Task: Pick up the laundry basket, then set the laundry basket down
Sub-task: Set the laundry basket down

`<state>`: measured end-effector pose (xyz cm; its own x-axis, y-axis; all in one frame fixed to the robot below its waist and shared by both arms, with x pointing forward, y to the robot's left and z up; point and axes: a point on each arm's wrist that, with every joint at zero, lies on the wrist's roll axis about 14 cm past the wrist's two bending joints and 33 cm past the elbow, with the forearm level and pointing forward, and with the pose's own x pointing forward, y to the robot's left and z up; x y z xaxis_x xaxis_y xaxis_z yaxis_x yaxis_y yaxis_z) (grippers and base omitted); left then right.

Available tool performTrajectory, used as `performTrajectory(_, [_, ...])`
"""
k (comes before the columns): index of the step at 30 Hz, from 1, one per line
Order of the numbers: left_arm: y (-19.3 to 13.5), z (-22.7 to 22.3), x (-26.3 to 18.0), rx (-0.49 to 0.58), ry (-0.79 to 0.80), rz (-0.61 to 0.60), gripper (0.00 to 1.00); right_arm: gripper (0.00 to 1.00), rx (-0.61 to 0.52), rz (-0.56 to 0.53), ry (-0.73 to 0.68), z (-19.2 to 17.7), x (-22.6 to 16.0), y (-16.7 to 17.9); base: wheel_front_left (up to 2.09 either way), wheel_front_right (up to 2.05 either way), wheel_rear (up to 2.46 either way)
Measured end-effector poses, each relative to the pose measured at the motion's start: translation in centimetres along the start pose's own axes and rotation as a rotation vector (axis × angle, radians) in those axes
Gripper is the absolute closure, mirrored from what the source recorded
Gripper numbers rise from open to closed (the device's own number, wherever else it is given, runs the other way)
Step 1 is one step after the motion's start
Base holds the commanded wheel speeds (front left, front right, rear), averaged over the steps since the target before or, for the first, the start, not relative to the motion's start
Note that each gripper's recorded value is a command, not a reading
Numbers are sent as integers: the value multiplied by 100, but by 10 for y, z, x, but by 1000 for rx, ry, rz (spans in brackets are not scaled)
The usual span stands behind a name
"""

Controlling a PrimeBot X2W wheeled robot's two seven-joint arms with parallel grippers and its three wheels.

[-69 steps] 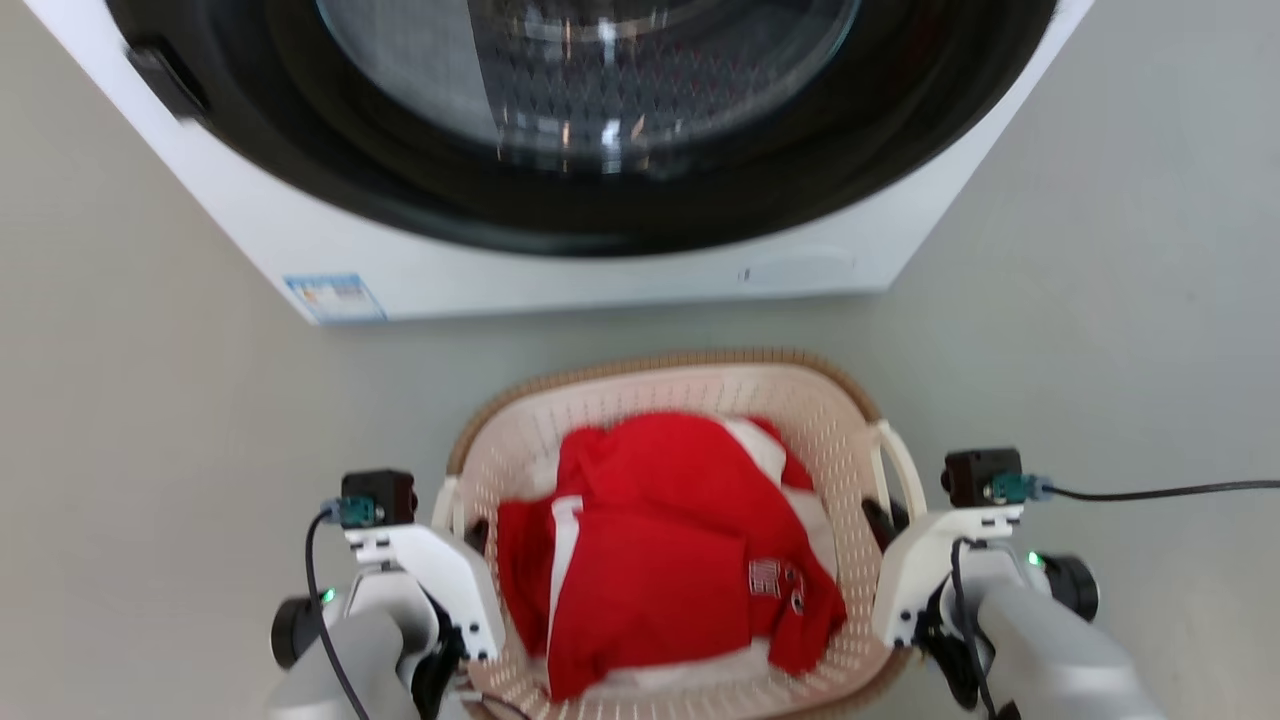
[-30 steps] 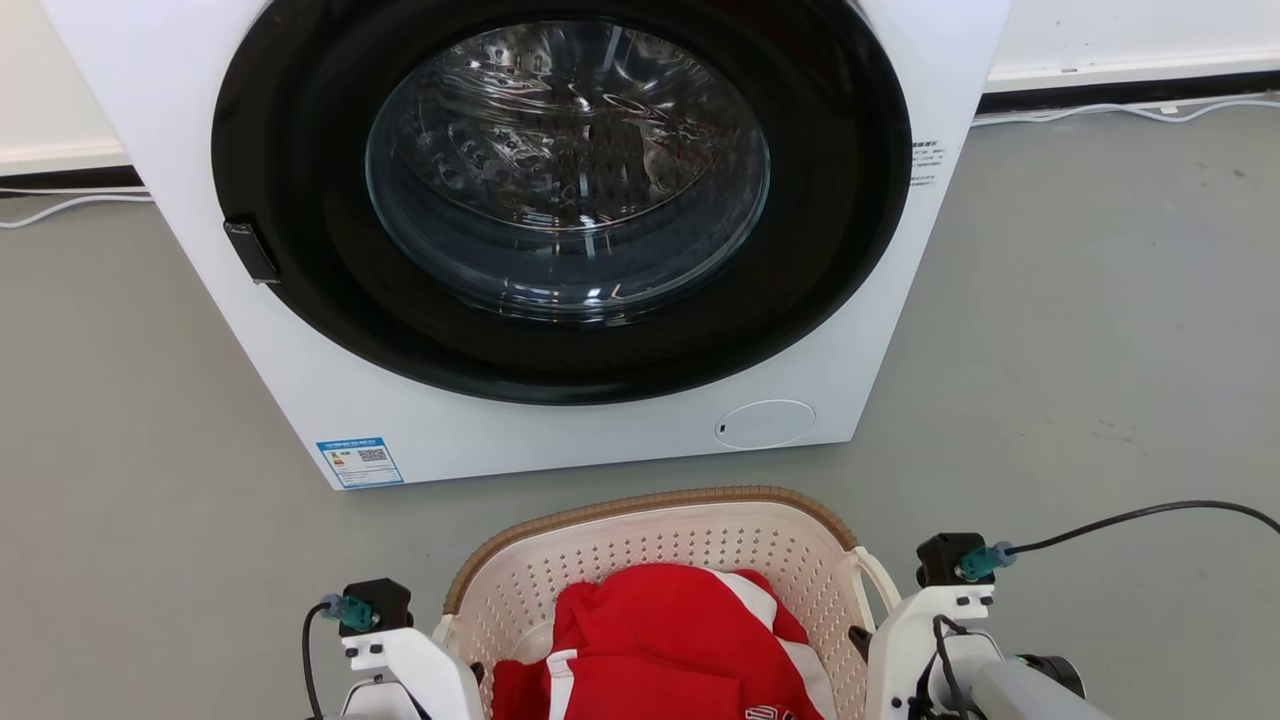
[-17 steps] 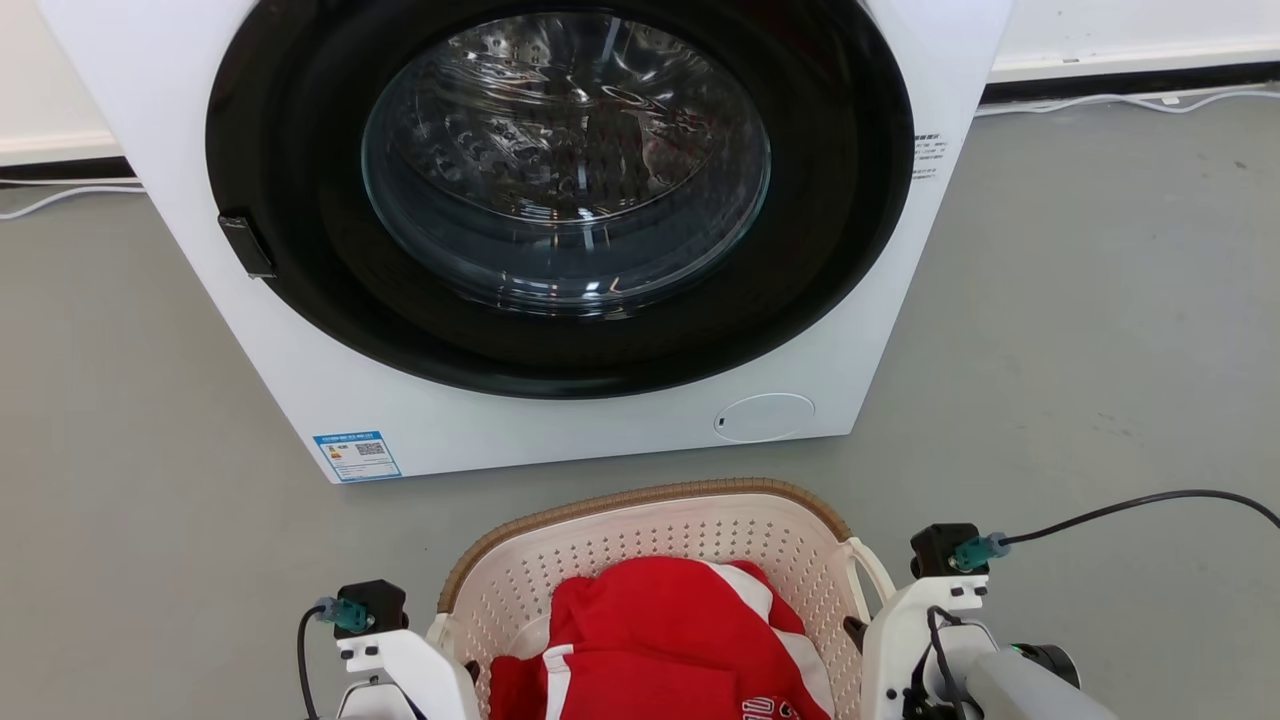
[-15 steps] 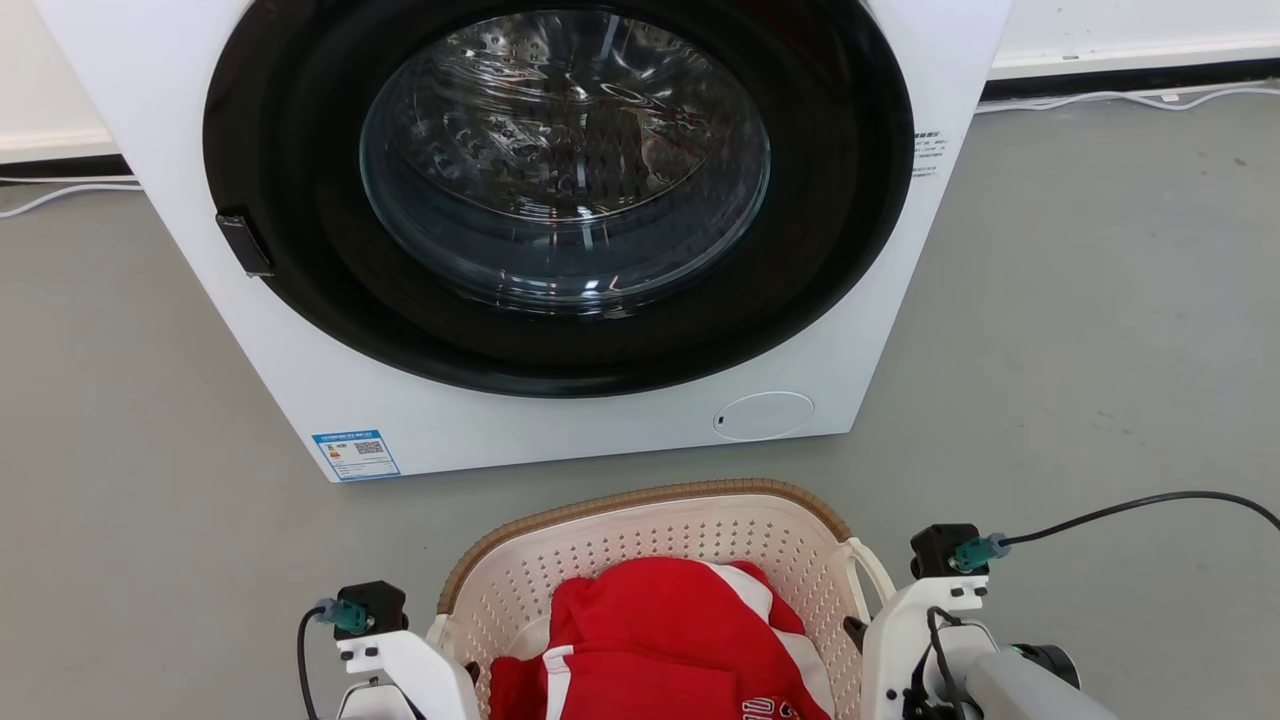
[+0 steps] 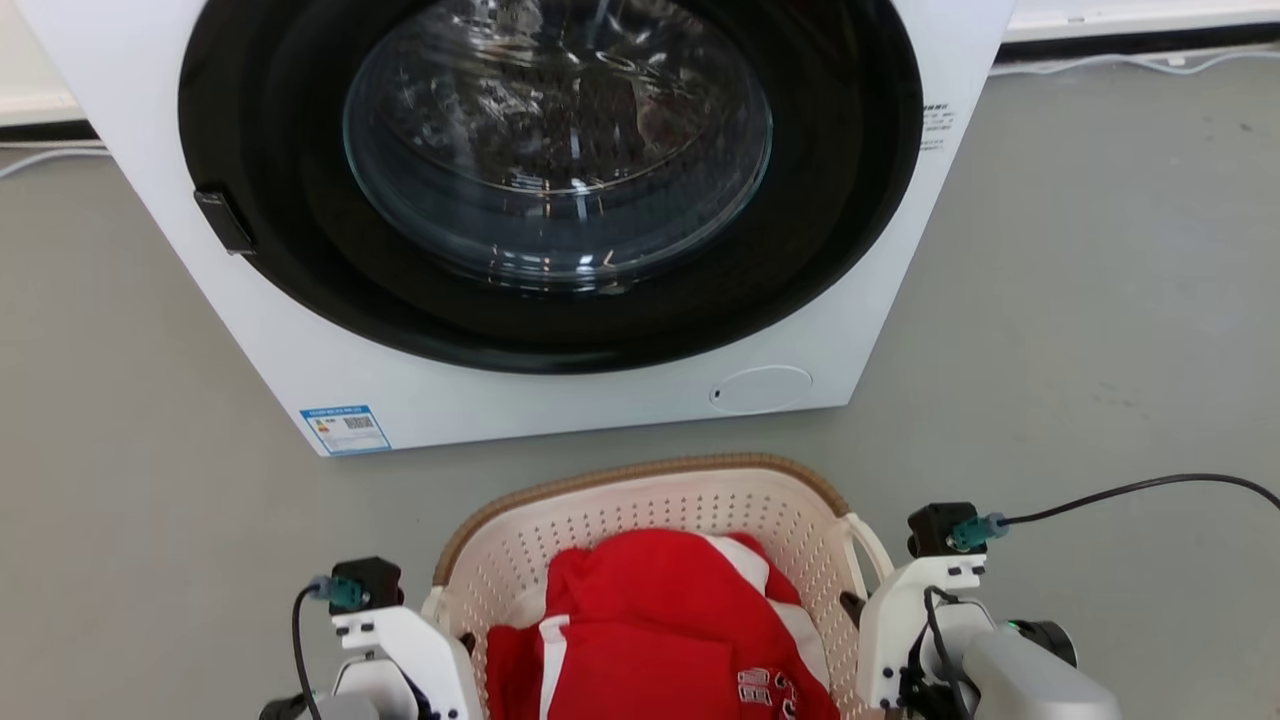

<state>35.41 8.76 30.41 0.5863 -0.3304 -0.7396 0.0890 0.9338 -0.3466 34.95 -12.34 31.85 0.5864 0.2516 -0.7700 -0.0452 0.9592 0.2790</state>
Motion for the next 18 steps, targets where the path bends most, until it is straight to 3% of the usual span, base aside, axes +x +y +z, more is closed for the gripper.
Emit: performTrajectory(18, [8, 10, 29, -1, -17, 10, 100, 100, 14, -5, 14, 2, 28, -8, 0, 0, 0])
